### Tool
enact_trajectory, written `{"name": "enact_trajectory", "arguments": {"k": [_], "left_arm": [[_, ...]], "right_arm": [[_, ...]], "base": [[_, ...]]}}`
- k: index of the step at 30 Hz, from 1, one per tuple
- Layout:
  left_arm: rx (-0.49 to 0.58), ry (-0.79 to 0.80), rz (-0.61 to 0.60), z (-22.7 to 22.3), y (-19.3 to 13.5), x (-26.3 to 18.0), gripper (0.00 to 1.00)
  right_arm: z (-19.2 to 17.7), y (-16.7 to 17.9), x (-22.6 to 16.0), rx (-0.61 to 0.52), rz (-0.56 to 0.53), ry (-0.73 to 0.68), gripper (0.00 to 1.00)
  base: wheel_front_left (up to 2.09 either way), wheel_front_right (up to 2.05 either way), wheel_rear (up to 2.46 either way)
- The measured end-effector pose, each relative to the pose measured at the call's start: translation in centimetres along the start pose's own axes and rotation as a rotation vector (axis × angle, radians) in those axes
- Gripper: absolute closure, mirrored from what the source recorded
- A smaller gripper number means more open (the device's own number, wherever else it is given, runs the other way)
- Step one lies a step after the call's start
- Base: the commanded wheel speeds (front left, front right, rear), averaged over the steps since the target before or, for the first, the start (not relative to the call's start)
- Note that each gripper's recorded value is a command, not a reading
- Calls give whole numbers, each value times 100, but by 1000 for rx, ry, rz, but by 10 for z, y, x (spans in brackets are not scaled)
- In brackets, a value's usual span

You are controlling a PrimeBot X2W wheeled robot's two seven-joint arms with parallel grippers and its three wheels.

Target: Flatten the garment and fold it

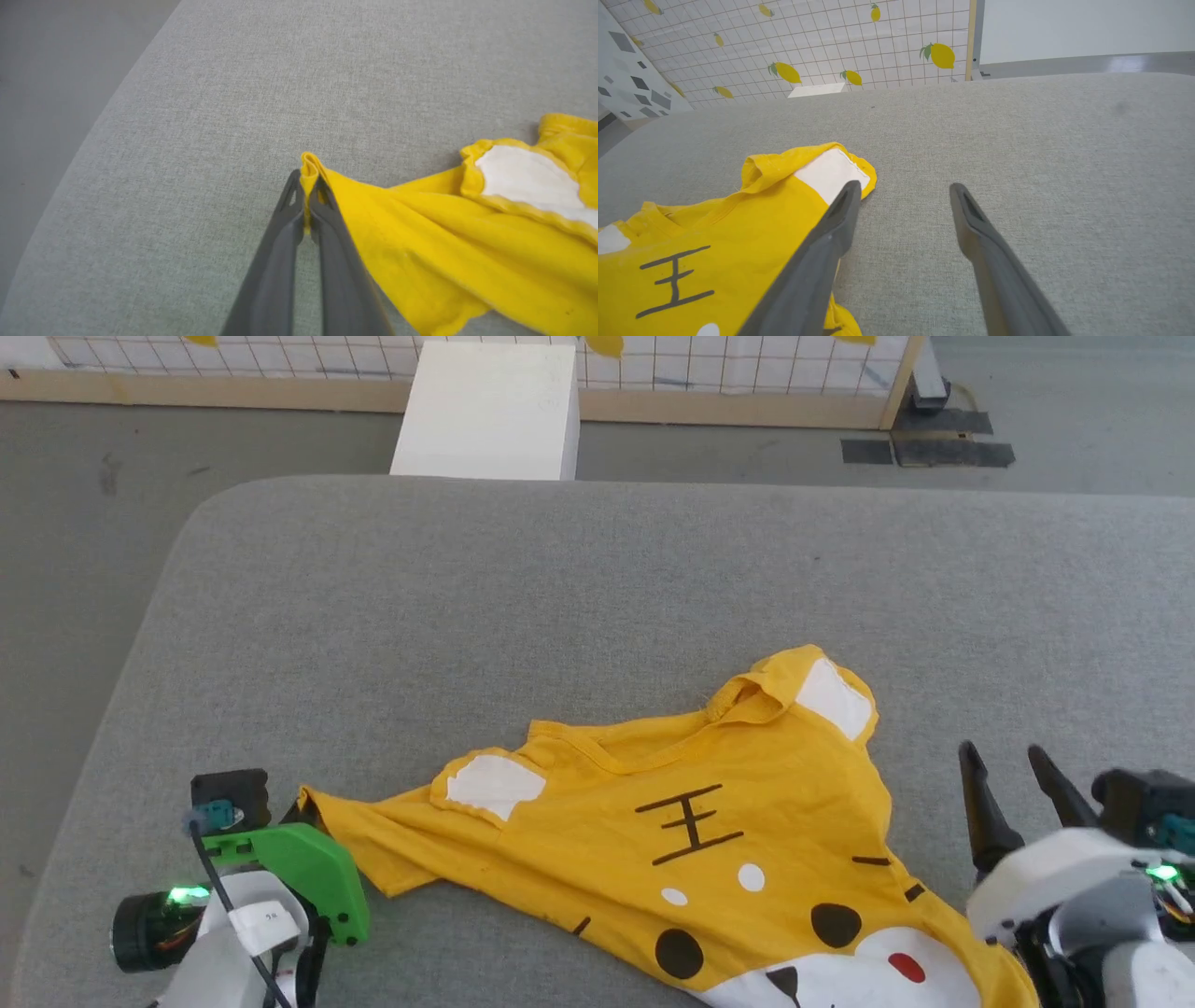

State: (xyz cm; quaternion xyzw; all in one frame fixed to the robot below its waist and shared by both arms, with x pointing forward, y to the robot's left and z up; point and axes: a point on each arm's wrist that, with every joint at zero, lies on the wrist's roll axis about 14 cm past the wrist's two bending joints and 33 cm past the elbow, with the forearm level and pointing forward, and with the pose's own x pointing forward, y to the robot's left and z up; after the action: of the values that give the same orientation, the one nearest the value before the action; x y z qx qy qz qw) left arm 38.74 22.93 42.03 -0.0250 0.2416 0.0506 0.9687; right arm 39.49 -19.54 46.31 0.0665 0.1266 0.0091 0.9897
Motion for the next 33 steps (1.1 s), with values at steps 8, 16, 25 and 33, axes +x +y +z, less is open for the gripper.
{"name": "enact_trajectory", "arguments": {"k": [8,16,25,33], "left_arm": [[-193,-245,41,19,-5,-7,0],[-229,-445,100,44,10,-30,0],[-260,-212,46,17,3,-17,0],[-327,56,60,2,-2,14,0]], "right_arm": [[4,32,35,-52,82,26,0],[8,59,55,-45,150,16,0],[5,71,57,-30,182,18,0],[2,54,49,-19,141,21,0]], "base": [[0,0,0],[0,0,0],[0,0,0],[0,0,0]]}}
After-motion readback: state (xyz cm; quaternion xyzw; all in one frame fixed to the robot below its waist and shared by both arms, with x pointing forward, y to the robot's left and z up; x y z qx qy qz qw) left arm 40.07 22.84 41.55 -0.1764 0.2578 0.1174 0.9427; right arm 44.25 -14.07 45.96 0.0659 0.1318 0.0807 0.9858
